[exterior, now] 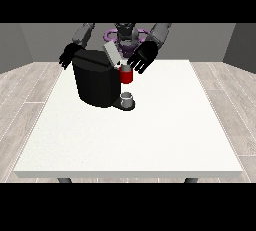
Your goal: Insert the coffee pod into the coffee machine and close the lid
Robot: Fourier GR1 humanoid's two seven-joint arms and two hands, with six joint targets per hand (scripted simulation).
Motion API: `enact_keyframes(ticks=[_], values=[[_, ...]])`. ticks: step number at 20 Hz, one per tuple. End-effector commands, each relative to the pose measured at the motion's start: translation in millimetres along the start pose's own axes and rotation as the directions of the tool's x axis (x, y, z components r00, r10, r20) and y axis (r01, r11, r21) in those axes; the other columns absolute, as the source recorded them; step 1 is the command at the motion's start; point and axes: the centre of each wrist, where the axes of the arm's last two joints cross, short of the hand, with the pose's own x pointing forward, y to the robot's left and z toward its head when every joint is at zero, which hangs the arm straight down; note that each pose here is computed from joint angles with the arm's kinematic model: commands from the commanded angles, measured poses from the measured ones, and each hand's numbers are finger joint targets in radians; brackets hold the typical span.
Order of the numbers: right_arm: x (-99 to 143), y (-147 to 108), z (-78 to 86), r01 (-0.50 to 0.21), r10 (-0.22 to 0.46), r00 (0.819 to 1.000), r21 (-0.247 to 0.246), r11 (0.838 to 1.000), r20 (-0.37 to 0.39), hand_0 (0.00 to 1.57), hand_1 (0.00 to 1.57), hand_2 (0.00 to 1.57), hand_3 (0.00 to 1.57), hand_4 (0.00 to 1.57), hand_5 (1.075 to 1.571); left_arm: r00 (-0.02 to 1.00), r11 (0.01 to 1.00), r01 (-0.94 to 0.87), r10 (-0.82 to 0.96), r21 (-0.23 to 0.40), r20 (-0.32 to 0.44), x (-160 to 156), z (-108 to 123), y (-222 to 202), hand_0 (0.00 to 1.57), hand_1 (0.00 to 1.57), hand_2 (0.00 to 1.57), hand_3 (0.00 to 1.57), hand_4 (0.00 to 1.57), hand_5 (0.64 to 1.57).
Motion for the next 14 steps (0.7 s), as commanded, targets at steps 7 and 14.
enact_keyframes(ticks=[7,14], values=[[16.2,2.3,-14.0,0.030,-0.029,0.998,-0.021,0.999,0.055,0.00,0.00,0.00,0.00,0.43,1.571,0.998,0.998,0.053,-0.054,0.020,0.032,-2.8,2.9,32.1,1.07,1.07,1.12,0.97,0.36,1.571],[-4.3,-9.9,-2.6,-0.002,0.002,0.999,-0.017,1.000,0.039,0.00,0.00,0.00,0.00,0.46,1.571,0.991,0.989,0.121,-0.116,-0.086,0.061,-2.7,2.7,-3.3,0.00,0.00,0.00,0.00,0.00,1.571]])
